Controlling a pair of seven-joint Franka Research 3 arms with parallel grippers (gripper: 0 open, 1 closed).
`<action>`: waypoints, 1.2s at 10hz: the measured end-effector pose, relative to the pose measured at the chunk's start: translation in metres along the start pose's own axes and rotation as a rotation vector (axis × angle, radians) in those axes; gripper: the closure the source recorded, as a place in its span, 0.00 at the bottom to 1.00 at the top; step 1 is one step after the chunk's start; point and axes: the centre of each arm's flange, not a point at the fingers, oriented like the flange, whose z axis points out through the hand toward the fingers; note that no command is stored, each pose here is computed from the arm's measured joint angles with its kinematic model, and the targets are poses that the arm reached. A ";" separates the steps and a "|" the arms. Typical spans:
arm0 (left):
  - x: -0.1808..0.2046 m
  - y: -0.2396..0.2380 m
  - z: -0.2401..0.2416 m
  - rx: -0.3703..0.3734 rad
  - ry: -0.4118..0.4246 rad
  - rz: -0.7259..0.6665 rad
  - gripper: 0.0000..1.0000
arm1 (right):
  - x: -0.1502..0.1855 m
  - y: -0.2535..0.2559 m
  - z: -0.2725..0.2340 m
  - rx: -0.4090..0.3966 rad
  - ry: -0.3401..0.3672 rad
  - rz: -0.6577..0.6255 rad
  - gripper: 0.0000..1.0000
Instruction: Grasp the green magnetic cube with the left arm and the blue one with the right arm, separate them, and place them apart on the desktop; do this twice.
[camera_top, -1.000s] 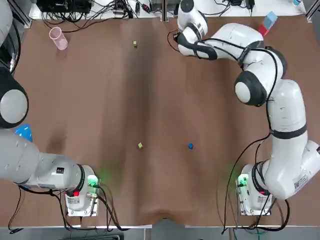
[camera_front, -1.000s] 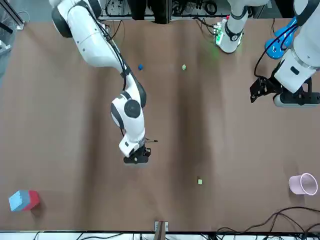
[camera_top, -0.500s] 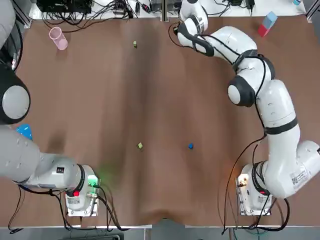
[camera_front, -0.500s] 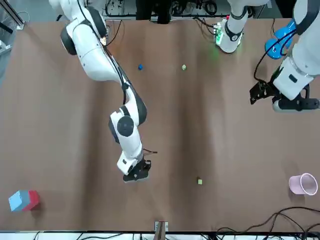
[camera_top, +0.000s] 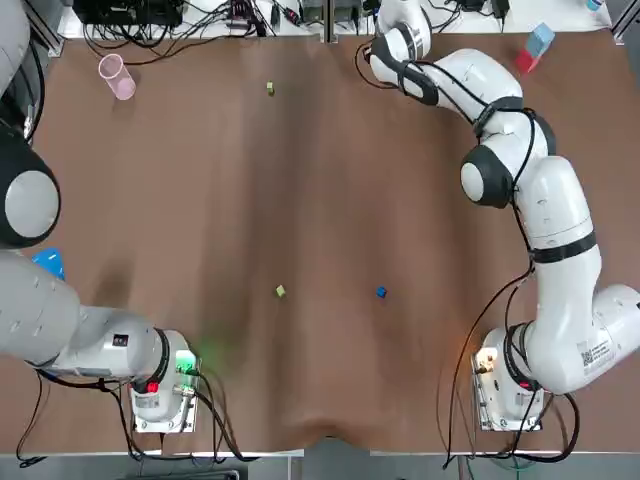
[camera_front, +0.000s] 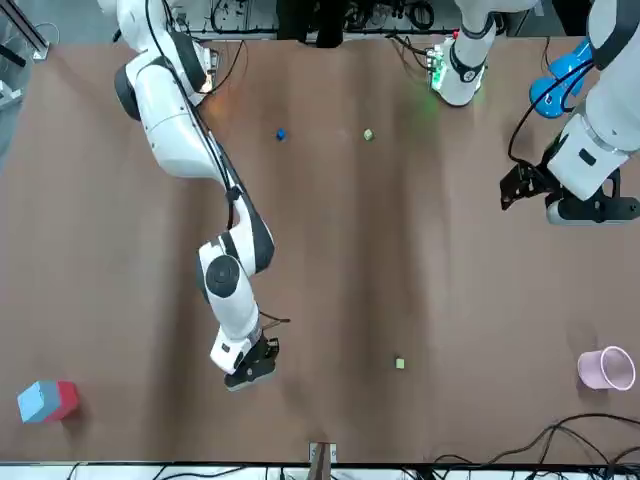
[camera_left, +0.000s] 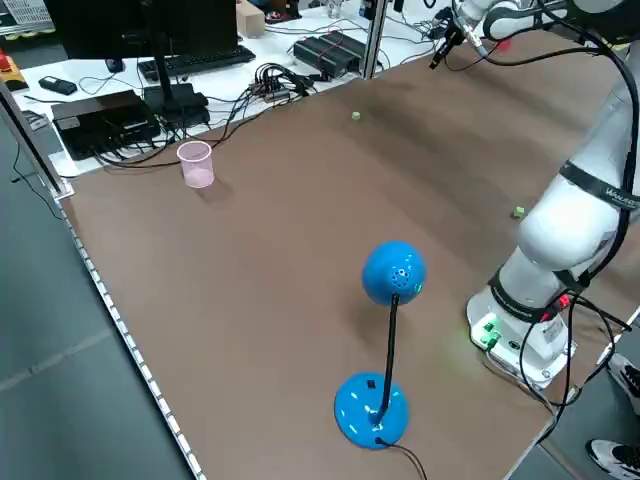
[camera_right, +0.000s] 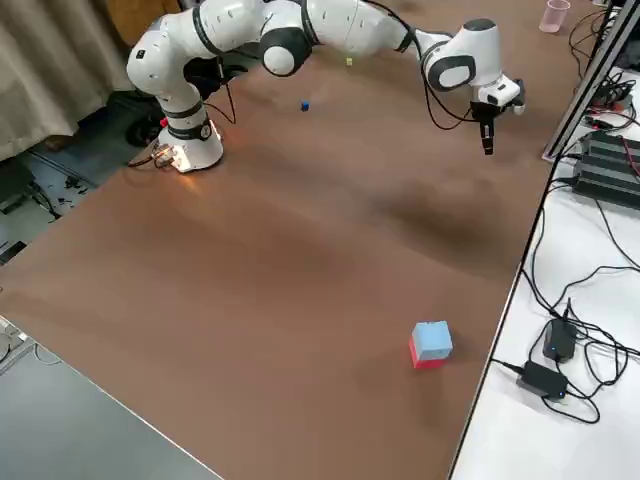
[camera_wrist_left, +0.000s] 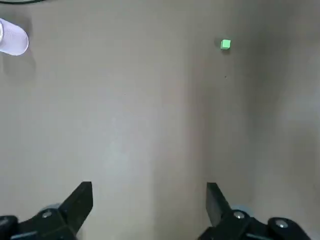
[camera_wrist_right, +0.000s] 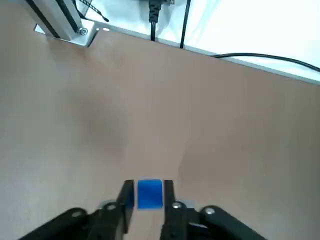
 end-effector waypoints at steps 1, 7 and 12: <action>0.000 0.000 0.000 0.000 0.001 0.000 0.00 | 0.000 -0.003 -0.001 -0.001 0.001 -0.006 0.47; 0.000 0.002 -0.004 -0.001 0.007 0.003 0.00 | 0.007 0.004 -0.102 -0.034 -0.053 0.075 0.00; -0.001 0.004 -0.004 -0.002 0.008 0.007 0.00 | -0.064 0.103 -0.302 -0.112 -0.194 0.194 0.00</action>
